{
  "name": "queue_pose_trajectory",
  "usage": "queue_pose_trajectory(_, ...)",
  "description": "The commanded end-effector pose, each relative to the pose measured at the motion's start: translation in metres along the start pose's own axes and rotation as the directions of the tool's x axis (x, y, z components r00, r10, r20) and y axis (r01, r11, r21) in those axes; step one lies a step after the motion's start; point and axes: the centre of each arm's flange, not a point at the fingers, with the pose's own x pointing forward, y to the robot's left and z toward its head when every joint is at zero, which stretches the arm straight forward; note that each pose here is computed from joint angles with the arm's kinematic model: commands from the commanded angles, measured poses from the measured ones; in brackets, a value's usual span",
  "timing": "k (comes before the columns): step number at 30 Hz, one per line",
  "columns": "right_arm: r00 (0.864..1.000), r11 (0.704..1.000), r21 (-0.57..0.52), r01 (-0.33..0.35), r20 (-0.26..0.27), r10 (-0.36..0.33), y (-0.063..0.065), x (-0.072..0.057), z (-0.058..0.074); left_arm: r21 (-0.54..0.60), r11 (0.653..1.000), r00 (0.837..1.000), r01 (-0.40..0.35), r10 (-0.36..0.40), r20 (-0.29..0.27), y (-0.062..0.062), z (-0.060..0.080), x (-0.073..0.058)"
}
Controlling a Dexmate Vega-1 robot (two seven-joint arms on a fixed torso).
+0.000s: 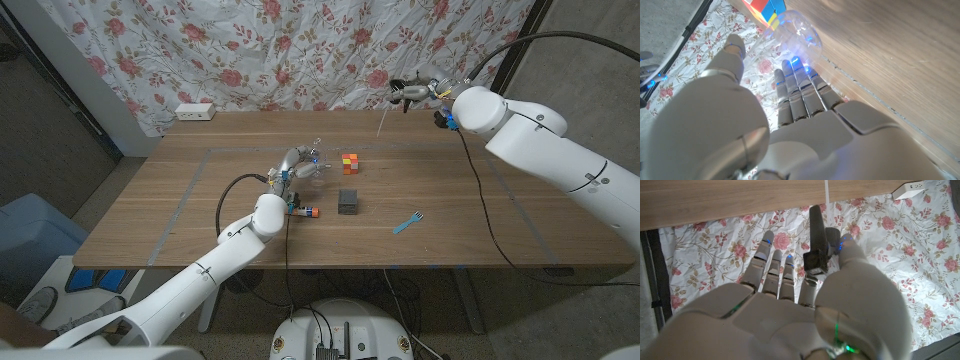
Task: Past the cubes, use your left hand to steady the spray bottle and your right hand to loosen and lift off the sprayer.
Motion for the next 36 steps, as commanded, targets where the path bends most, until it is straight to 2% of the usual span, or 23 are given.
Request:
queue_pose_trajectory(1,0.999,1.000,-0.012,0.019,-0.030,-0.020,0.009,0.006,-0.010,-0.033,0.999,1.000,-0.021,0.021,0.005,0.017,-0.013,-0.005)
queue_pose_trajectory(10,0.998,1.000,-0.010,0.022,-0.054,-0.023,0.018,0.010,-0.019,-0.070,0.997,1.000,-0.022,0.022,0.005,0.025,-0.024,-0.008)
queue_pose_trajectory(18,0.997,1.000,0.000,0.011,-0.081,-0.011,0.022,0.013,-0.027,-0.115,0.992,0.999,-0.045,0.043,-0.019,0.029,-0.036,-0.012)
queue_pose_trajectory(36,0.995,1.000,0.022,0.019,-0.103,-0.017,0.030,0.016,-0.035,-0.193,0.980,0.998,-0.058,0.052,-0.034,0.040,-0.061,-0.014)
